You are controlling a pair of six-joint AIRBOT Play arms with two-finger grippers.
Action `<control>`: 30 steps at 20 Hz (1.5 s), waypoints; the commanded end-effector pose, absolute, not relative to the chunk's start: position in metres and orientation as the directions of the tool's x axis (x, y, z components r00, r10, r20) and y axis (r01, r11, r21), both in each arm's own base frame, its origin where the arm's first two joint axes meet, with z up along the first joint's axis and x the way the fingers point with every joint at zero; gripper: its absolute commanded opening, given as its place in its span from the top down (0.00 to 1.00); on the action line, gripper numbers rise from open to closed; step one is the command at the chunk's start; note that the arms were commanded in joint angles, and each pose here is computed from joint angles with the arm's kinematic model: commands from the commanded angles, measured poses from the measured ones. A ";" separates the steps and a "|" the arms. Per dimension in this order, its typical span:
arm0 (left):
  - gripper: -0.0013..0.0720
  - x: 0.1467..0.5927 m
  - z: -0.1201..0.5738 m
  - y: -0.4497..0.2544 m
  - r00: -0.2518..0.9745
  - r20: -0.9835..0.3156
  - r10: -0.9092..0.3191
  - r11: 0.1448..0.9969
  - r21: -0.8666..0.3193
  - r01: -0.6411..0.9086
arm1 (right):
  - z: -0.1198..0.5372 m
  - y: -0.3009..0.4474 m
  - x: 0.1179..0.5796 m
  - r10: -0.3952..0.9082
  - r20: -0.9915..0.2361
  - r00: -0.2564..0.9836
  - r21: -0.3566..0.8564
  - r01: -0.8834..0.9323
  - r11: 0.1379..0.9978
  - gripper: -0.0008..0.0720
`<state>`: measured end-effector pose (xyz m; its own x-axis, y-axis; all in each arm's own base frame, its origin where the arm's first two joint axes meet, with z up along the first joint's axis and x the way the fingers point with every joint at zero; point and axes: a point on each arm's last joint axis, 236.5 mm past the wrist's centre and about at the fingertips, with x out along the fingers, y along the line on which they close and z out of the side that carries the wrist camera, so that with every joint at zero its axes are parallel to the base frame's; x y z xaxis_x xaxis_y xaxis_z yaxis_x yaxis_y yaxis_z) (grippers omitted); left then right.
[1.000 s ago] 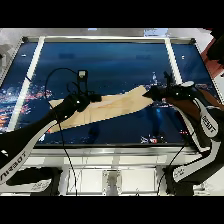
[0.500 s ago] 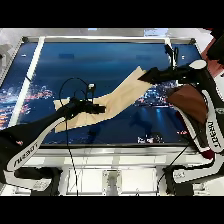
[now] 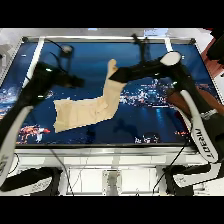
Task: Fold the shirts.
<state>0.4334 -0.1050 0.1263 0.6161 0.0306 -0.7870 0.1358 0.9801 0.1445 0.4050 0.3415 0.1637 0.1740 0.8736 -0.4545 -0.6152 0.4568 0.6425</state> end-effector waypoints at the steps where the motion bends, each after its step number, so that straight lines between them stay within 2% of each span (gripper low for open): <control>1: 0.96 0.406 0.214 -0.026 0.709 -0.663 0.240 0.951 0.308 -0.033 | 0.162 0.416 0.392 0.873 -0.426 0.238 0.590 -0.658 0.468 0.96; 6: 0.96 0.388 0.228 -0.014 0.709 -0.654 0.265 0.947 0.314 -0.064 | 0.117 0.526 0.339 0.917 -0.359 0.175 0.694 -0.606 0.388 0.96; 8: 0.96 0.388 0.228 -0.014 0.709 -0.654 0.265 0.947 0.314 -0.064 | 0.102 0.552 0.328 0.919 -0.345 0.193 0.713 -0.582 0.390 0.95; 9: 0.96 0.388 0.228 -0.014 0.709 -0.653 0.266 0.947 0.316 -0.065 | 0.100 0.559 0.328 0.918 -0.332 0.218 0.718 -0.574 0.395 0.92; 10: 0.96 0.388 0.228 -0.014 0.709 -0.653 0.267 0.947 0.316 -0.065 | 0.103 0.563 0.332 0.914 -0.316 0.254 0.713 -0.572 0.405 0.62; 11: 0.96 0.388 0.228 -0.014 0.709 -0.653 0.267 0.946 0.316 -0.065 | 0.108 0.563 0.336 0.912 -0.300 0.279 0.719 -0.563 0.408 0.20; 12: 0.96 0.389 0.229 -0.013 0.709 -0.651 0.271 0.945 0.320 -0.067 | 0.109 0.559 0.342 0.911 -0.299 0.283 0.717 -0.564 0.411 0.13; 15: 0.96 0.389 0.231 -0.007 0.709 -0.641 0.294 0.937 0.341 -0.080 | 0.088 0.516 0.371 0.874 -0.411 0.260 0.644 -0.596 0.480 0.15; 17: 0.96 0.389 0.231 -0.006 0.709 -0.641 0.295 0.937 0.339 -0.083 | 0.047 0.455 0.397 0.782 -0.582 0.223 0.604 -0.525 0.600 0.15; 19: 0.96 0.390 0.233 -0.004 0.714 -0.635 0.296 0.937 0.338 -0.088 | 0.007 0.373 0.425 0.623 -0.753 0.210 0.514 -0.404 0.757 0.14; 21: 0.96 0.394 0.235 -0.005 0.727 -0.624 0.287 0.941 0.327 -0.091 | -0.014 0.312 0.446 0.535 -0.819 0.207 0.491 -0.228 0.841 0.14; 23: 0.96 0.398 0.238 -0.008 0.742 -0.613 0.274 0.945 0.315 -0.089 | -0.022 0.298 0.454 0.606 -0.775 0.176 0.595 -0.117 0.795 0.14; 26: 0.96 0.402 0.235 -0.011 0.743 -0.614 0.267 0.946 0.313 -0.082 | -0.030 0.317 0.453 0.758 -0.645 0.102 0.755 -0.071 0.652 0.13; 28: 0.96 0.404 0.228 -0.012 0.731 -0.626 0.272 0.944 0.320 -0.077 | -0.049 0.328 0.450 0.783 -0.619 0.066 0.783 -0.036 0.621 0.12; 29: 0.96 0.406 0.224 -0.012 0.722 -0.635 0.275 0.943 0.324 -0.075 | -0.058 0.333 0.446 0.789 -0.613 0.046 0.789 -0.023 0.614 0.05; 30: 0.96 0.408 0.220 -0.013 0.716 -0.641 0.277 0.942 0.327 -0.072 | -0.065 0.340 0.441 0.801 -0.598 0.023 0.801 -0.011 0.598 0.05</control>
<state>0.4033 -0.0113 0.2276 0.7276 0.2744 -0.6287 -0.0772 0.9434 0.3225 0.4497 0.3273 -0.0508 0.0845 0.7436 -0.6633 -0.0690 0.6684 0.7406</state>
